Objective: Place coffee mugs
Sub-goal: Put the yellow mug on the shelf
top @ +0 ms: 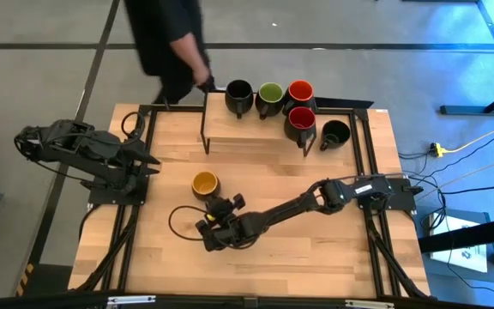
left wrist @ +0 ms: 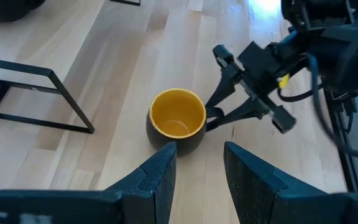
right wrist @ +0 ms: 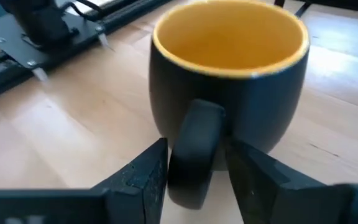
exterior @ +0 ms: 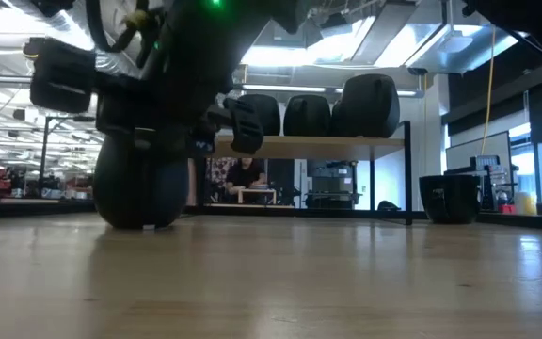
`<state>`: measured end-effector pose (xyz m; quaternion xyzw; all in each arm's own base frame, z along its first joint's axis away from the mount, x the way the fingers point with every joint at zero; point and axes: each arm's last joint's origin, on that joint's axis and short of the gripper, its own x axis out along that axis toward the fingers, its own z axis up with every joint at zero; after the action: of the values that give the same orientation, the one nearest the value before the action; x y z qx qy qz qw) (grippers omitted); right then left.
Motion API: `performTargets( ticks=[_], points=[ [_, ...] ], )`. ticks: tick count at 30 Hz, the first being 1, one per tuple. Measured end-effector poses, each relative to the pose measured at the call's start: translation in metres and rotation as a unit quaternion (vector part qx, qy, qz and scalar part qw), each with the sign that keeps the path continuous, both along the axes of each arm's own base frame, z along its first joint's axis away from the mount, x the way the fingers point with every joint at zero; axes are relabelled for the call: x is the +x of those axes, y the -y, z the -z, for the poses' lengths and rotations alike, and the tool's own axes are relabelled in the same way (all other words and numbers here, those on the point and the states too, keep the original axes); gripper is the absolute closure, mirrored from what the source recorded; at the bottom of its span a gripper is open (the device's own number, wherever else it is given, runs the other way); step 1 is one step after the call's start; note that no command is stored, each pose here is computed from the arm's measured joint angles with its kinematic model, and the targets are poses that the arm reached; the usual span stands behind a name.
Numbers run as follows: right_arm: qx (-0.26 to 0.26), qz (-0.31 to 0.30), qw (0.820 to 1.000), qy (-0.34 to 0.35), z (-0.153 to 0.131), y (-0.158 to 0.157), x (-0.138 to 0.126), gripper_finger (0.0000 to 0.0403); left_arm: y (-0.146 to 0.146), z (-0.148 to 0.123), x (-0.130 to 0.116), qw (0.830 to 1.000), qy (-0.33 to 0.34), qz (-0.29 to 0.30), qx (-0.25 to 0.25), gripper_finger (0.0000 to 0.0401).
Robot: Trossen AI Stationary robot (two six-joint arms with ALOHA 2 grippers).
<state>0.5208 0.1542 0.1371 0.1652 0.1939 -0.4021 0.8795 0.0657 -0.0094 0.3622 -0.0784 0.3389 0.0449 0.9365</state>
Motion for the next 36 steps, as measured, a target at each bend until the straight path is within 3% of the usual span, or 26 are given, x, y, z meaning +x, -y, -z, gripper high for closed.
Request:
performTargets(
  ticks=[4,11,19,29,36],
  points=[
    [0.006,0.0,1.0,-0.006,0.001,0.008,0.002,0.0268,0.0,0.0,0.0,1.0,0.0,0.0,0.0,0.0273],
    [0.027,-0.041,0.998,-0.045,0.004,0.02,0.007,0.0353,0.0,0.0,0.0,1.0,0.0,0.0,0.0,0.0273],
    [0.035,-0.04,0.998,-0.036,0.003,0.023,0.009,0.0354,0.0,0.0,0.0,1.0,0.0,0.0,0.0,0.0273],
    [0.042,-0.043,0.998,-0.027,-0.003,0.001,0.0,0.0354,0.0,0.0,0.0,1.0,0.0,0.0,0.0,0.0273],
    [0.033,-0.001,0.999,0.005,-0.003,-0.02,-0.012,0.0354,0.0,0.0,0.0,1.0,-0.001,0.003,-0.002,0.0273]
  ],
)
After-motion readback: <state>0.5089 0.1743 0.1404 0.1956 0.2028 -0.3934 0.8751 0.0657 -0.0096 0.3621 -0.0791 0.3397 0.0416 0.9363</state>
